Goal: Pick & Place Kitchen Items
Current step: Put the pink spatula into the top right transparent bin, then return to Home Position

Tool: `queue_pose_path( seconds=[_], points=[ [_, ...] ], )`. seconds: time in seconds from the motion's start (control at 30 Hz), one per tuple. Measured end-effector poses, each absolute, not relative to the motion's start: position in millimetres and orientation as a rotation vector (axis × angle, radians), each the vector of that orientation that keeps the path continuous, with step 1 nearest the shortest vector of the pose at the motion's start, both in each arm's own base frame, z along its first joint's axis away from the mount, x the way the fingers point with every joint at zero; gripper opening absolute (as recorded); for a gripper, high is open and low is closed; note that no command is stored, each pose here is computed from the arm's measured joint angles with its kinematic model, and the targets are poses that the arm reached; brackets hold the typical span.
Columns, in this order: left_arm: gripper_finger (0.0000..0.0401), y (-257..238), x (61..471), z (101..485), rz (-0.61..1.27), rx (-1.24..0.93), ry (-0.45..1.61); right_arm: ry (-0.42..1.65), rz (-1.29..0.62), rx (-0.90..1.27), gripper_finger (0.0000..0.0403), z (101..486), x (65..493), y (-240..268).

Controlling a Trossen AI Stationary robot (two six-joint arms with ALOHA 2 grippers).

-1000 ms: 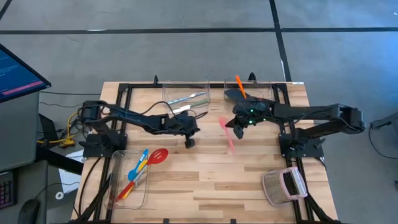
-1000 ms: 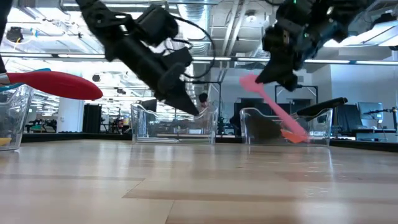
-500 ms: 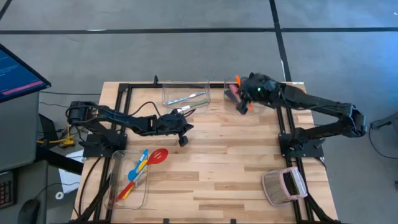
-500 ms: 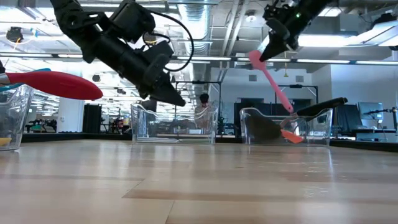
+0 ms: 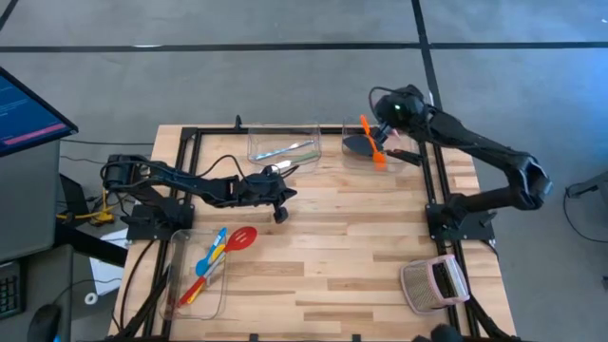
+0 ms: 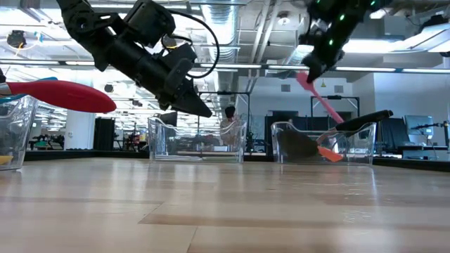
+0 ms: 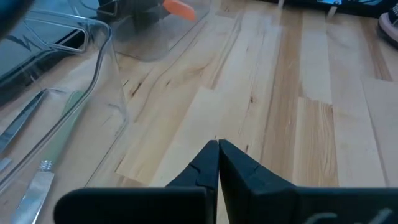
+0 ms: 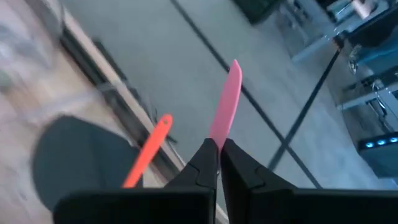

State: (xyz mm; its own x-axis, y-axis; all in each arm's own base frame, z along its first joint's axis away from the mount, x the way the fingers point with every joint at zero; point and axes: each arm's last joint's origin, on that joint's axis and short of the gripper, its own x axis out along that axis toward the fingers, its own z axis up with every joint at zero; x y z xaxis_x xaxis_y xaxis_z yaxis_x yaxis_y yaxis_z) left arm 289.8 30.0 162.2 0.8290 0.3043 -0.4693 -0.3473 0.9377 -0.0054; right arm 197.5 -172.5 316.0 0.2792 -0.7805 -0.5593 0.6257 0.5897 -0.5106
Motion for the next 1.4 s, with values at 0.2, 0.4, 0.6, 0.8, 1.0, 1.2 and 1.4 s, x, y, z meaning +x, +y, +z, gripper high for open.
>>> queue_pose_path(
  seconds=[0.2,0.4,0.6,0.8,1.0,1.2,1.4],
  points=[
    [0.0002,30.1,289.9,162.6,0.347,-0.092,0.478,1.098,-0.911,-0.276,0.0000,276.5,213.0,-200.1],
    [0.0002,30.2,289.9,162.6,0.351,-0.091,0.477,1.233,-0.774,-0.274,0.0000,246.0,224.2,-207.8],
    [0.0002,30.2,290.1,162.9,0.351,-0.091,0.474,1.240,-0.728,-0.253,0.0024,239.6,229.6,-204.9],
    [0.0002,30.3,290.3,163.2,0.351,-0.091,0.470,1.201,-0.835,-0.349,0.0087,259.2,238.4,-193.4],
    [0.0004,30.3,290.3,163.4,0.345,-0.070,0.472,1.118,-0.857,-0.398,0.0131,288.6,242.9,-175.8],
    [0.0004,31.3,281.6,186.5,0.385,0.050,0.407,1.032,-0.795,-0.351,0.0067,335.1,227.5,-130.4],
    [0.0003,27.8,248.1,222.7,0.381,0.122,0.260,0.827,-0.537,-0.138,0.0013,362.0,192.1,-88.3]
  ],
)
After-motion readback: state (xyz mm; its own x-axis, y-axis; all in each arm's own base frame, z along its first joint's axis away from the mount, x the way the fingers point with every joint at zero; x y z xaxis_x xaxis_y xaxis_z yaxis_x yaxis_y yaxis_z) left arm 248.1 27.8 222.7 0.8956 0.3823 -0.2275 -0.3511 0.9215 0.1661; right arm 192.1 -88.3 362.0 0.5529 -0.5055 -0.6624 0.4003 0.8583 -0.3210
